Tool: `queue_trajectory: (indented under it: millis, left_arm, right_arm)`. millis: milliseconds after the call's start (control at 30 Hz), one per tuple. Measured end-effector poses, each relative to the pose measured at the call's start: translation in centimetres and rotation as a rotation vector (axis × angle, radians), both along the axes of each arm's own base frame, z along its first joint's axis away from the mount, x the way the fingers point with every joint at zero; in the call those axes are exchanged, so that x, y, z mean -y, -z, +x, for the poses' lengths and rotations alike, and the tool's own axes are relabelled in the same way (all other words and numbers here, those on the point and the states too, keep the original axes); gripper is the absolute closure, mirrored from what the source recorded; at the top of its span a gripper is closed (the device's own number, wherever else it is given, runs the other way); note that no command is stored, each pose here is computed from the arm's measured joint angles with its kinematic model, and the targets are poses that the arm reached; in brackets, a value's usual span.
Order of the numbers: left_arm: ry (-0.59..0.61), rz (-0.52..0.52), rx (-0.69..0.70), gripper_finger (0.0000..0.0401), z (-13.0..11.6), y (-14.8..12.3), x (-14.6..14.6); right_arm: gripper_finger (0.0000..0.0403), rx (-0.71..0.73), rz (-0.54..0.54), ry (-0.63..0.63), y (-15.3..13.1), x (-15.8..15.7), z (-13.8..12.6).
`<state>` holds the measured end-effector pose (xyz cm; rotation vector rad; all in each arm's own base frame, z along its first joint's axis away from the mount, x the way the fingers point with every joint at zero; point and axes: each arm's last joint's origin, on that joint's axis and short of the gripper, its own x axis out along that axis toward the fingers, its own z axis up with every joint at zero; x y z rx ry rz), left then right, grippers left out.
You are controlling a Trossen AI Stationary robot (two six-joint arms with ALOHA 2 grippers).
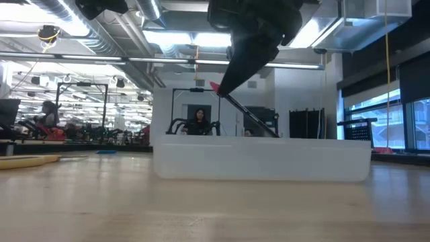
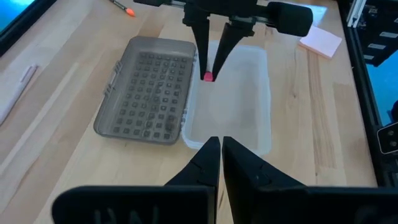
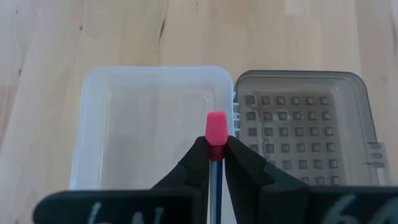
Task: Pack school essentials
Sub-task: Put the black and pink pencil into the transparent supply box
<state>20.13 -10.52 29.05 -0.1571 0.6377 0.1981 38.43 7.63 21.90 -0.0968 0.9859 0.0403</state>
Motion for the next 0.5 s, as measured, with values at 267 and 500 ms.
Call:
queue_trajectory:
  millis: [267,500]
  left_arm:
    - [0.005,0.007,-0.001,0.0387,0.0,0.0,0.0]
    - [0.026,0.087,-0.050,0.0387,1.1,1.1,0.2]
  right_arm:
    - [0.0355,-0.034,-0.002,0.016,0.2,0.5,-0.2]
    - [0.0353,-0.034,-0.005,0.020,0.2,0.8,-0.1]
